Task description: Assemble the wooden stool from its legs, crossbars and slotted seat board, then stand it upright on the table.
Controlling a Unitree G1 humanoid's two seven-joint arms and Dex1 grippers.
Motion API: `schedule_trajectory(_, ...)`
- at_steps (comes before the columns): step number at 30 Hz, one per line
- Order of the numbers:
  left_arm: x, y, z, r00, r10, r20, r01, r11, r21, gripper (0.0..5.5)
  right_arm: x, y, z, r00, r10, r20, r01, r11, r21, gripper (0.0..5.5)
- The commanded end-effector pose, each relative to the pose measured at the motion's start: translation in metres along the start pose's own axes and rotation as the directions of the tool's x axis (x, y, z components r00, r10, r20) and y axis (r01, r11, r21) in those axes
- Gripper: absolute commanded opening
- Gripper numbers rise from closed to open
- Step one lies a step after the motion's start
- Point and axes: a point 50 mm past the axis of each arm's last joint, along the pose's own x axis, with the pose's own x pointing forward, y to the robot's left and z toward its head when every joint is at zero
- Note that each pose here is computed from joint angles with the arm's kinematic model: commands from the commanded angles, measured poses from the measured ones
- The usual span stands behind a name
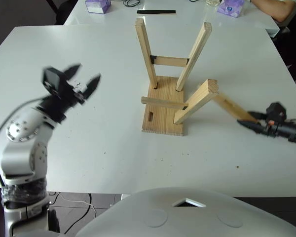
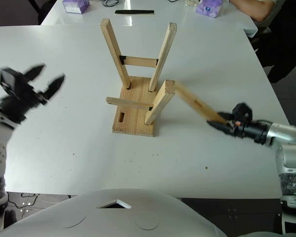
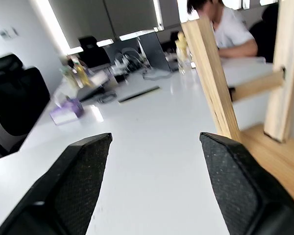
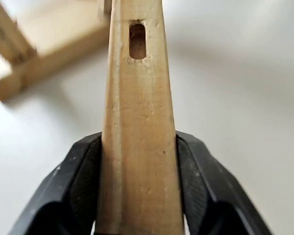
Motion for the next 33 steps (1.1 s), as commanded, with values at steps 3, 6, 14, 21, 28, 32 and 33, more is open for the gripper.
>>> schedule_trajectory(3, 0.036, -0.042, 0.052, 0.941, -0.250, 0.229, 0.289, 0.945, -0.154, 3.99, -0.001, 0.034, 0.124, 0.862, 0.304, 0.404, -0.278, 0.953, -0.125, 2.05)
schedule_trajectory(6, 0.038, -0.069, 0.070, 0.867, -0.416, 0.275, 0.472, 0.862, -0.182, 4.20, -0.006, 0.065, 0.153, 0.749, 0.510, 0.424, -0.459, 0.860, -0.225, 2.05)
schedule_trajectory(14, 0.024, -0.108, 0.091, 0.635, -0.690, 0.348, 0.765, 0.624, -0.160, 4.20, 0.009, 0.106, 0.161, 0.601, 0.708, 0.371, -0.674, 0.698, -0.241, 2.05)
schedule_trajectory(21, 0.015, -0.113, 0.104, 0.540, -0.740, 0.401, 0.832, 0.541, -0.121, 4.20, 0.022, 0.116, 0.136, 0.607, 0.740, 0.291, -0.733, 0.663, -0.156, 2.05)
schedule_trajectory(28, 0.012, -0.116, 0.116, 0.493, -0.735, 0.465, 0.859, 0.496, -0.127, 4.03, 0.030, 0.118, 0.126, 0.622, 0.751, 0.222, -0.734, 0.658, -0.167, 2.05)
schedule_trajectory(32, 0.010, -0.120, 0.109, 0.480, -0.765, 0.430, 0.870, 0.477, -0.124, 3.45, 0.033, 0.117, 0.123, 0.632, 0.751, 0.192, -0.727, 0.660, -0.187, 2.05)
schedule_trajectory(33, 0.010, -0.121, 0.107, 0.480, -0.772, 0.416, 0.871, 0.475, -0.124, 3.32, 0.033, 0.117, 0.123, 0.634, 0.751, 0.186, -0.726, 0.660, -0.193, 2.05)
